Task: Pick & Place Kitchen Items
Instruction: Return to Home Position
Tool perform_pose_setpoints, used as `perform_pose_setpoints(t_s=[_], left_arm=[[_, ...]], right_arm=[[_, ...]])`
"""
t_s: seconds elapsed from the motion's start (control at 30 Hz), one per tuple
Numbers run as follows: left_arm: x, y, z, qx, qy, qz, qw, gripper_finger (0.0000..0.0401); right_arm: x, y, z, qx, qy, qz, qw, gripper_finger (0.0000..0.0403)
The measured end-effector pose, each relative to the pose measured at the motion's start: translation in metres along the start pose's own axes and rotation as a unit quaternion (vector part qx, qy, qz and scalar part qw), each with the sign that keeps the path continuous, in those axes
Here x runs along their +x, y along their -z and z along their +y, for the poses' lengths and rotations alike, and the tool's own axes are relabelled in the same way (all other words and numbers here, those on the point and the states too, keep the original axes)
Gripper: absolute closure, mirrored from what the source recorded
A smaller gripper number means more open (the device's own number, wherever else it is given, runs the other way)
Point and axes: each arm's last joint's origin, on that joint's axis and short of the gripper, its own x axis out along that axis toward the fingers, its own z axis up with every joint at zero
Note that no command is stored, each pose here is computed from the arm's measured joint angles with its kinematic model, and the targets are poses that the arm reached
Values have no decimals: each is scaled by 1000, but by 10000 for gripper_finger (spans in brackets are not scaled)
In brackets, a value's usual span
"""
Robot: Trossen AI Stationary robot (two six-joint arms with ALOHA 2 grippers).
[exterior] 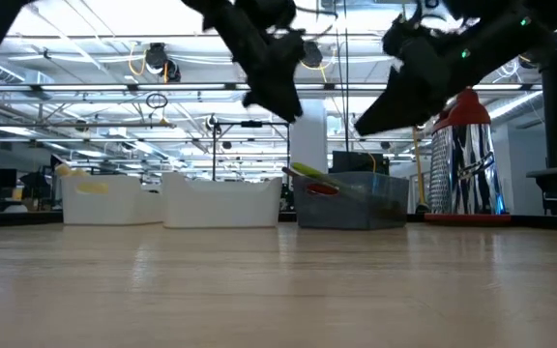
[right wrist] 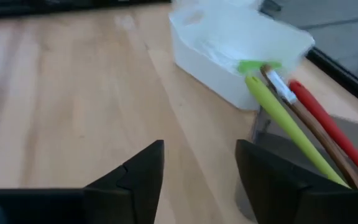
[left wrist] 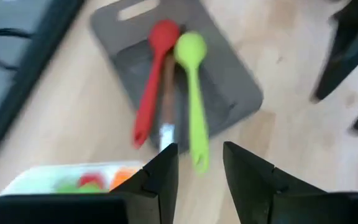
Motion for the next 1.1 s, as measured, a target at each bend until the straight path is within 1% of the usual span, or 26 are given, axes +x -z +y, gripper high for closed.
perform_pose_setpoints(t_s=[0.07,0.13,0.27,0.37,0.5,0.53,0.6,0.67,0.73,0.77,0.83,0.93,1.0,1.1], left_arm=[[-16,1,-10,16,-31,-4,999,274],[-35,2,-21,34,-45,-12,998,274],[-77,2,-42,62,-35,-52,996,274],[-108,4,-56,89,-29,-92,991,274],[-147,12,-71,116,-27,-130,984,274],[-157,17,-73,124,-31,-137,982,274],[-169,29,-78,139,-43,-137,980,274],[-181,43,-80,147,-65,-152,975,274],[-183,62,-80,164,-82,-143,972,274],[-186,71,-80,169,-83,-149,971,274],[-186,93,-77,173,-78,-140,972,274],[-185,123,-73,163,-66,-161,971,274],[-180,146,-70,164,-59,-165,971,274],[-177,173,-65,154,-43,-200,967,274]], right_arm=[[-10,-3,1,-2,-10,-7,1000,215],[-20,-7,2,-3,-20,-14,1000,221],[-43,-10,2,-8,-41,-16,999,231],[-60,-11,1,-15,-56,-18,998,240],[-77,-16,-1,-8,-76,-41,996,258],[-80,-17,-1,-5,-81,-48,996,265],[-87,-17,-2,-7,-89,-51,995,279],[-93,-19,-3,-6,-98,-59,993,297],[-98,-19,-4,-6,-104,-65,992,318],[-100,-19,-5,-6,-107,-67,992,329],[-103,-19,-6,-10,-109,-67,992,353],[-107,-16,-8,-39,-109,-60,991,390],[-108,-17,-8,-60,-124,-61,988,398],[-110,-16,-7,-103,-172,-59,978,392]])
